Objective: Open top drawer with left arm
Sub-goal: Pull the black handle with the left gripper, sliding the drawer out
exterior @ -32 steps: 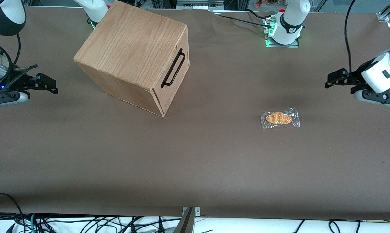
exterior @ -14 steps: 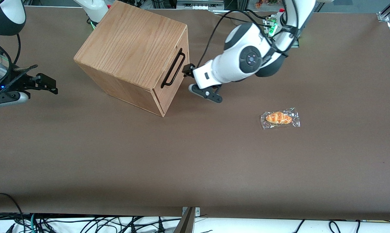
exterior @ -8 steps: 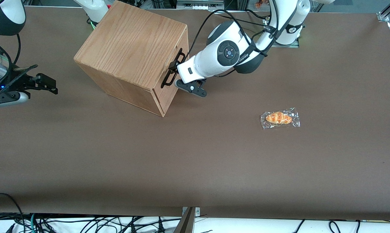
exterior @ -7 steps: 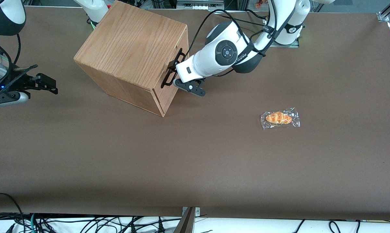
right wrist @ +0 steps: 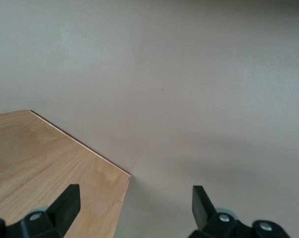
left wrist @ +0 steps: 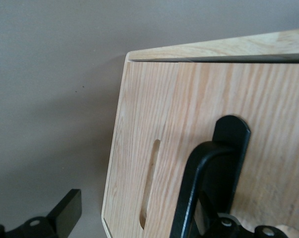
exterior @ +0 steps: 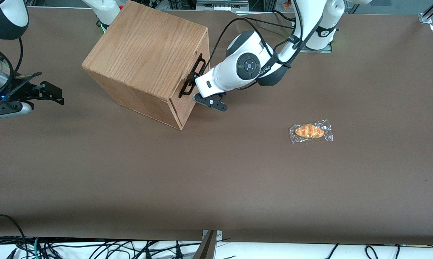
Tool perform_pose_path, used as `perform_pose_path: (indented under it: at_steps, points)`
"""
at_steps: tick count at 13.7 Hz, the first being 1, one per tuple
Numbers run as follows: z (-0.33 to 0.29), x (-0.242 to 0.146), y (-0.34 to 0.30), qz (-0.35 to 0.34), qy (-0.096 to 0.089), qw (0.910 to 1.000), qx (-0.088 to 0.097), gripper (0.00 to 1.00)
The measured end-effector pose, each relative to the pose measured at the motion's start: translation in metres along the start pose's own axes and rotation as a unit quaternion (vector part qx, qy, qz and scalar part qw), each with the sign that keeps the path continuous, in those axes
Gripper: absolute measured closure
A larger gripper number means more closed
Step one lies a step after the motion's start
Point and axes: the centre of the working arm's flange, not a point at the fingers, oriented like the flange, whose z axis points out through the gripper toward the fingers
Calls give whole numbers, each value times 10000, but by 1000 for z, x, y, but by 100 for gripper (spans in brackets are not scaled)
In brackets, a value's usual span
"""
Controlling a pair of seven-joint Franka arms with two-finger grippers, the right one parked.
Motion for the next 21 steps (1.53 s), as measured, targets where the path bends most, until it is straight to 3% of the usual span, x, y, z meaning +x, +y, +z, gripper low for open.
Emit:
perform_pose_path:
  at_steps: [4, 10, 17, 21]
  points:
    - [-4, 2, -1, 168, 151, 9992, 327, 0]
    - [-20, 21, -30, 90, 376, 9973, 627, 0]
    - [-51, 38, -75, -67, 190, 9974, 692, 0]
    - [-54, 39, -79, -88, 183, 9975, 680, 0]
